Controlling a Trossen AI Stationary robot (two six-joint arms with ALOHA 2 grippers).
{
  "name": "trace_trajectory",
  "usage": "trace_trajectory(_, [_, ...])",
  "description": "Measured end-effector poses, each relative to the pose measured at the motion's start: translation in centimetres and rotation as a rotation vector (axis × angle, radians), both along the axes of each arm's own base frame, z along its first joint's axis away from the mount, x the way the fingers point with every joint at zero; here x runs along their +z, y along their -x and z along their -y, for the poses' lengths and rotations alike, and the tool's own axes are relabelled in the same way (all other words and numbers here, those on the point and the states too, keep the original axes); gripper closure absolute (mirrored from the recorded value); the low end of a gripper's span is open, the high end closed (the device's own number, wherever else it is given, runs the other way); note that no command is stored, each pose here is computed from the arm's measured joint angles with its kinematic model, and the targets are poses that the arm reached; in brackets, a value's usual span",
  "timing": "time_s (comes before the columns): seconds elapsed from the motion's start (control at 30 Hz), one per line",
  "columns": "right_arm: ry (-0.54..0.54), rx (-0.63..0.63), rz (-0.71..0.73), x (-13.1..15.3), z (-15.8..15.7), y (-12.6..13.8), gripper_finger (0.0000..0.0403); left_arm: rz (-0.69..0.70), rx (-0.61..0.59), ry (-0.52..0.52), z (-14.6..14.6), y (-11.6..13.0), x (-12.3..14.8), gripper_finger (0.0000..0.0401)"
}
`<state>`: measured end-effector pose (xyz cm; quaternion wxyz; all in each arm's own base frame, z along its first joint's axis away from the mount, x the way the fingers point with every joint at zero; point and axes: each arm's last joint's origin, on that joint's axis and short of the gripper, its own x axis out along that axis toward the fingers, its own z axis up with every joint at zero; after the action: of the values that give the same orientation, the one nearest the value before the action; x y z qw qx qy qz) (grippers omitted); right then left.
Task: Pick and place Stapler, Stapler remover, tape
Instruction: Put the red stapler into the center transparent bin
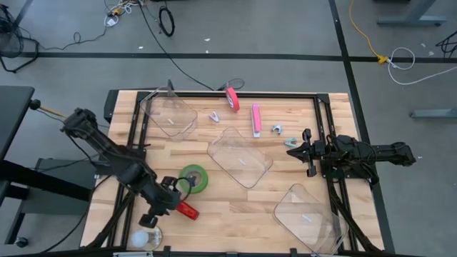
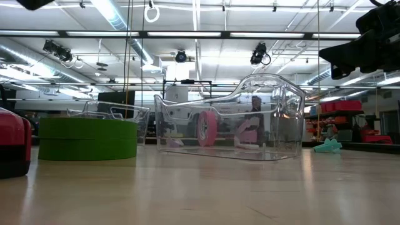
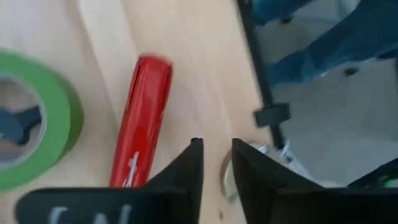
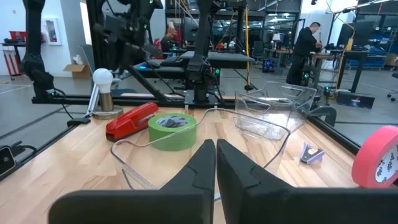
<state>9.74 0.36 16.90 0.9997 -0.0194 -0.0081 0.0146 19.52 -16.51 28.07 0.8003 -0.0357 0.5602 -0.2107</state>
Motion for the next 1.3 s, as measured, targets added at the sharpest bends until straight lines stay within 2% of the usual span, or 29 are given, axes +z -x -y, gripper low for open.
trace_trajectory(0.2, [0.000, 0.000, 0.000, 0.0, 0.0, 0.0, 0.0385, -0.040, 0.011, -0.068, 0.1, -0.2, -0.9, 0.0234])
trace_trajectory(0.37, [0.000, 0.000, 0.000, 0.0, 0.0, 0.0, 0.0385, -0.012, -0.018, -0.102, 0.0, -0.3, -1.0, 0.0172])
trace_trajectory(0.6, [0.000, 0.000, 0.000, 0.0, 0.0, 0.0, 0.0385, 0.008, -0.084, -0.148, 0.2, -0.5, -1.5, 0.0115])
trace_trajectory(0.87, [0.000, 0.000, 0.001, 0.0, 0.0, 0.0, 0.0385, -0.034, -0.091, -0.194, 0.7, -1.3, -2.9, 0.0090])
trace_trajectory(1.3, [0.000, 0.000, 0.001, 0.0, 0.0, 0.0, 0.0385, -0.128, -0.095, -0.263, -0.3, -0.2, -7.8, 0.0096])
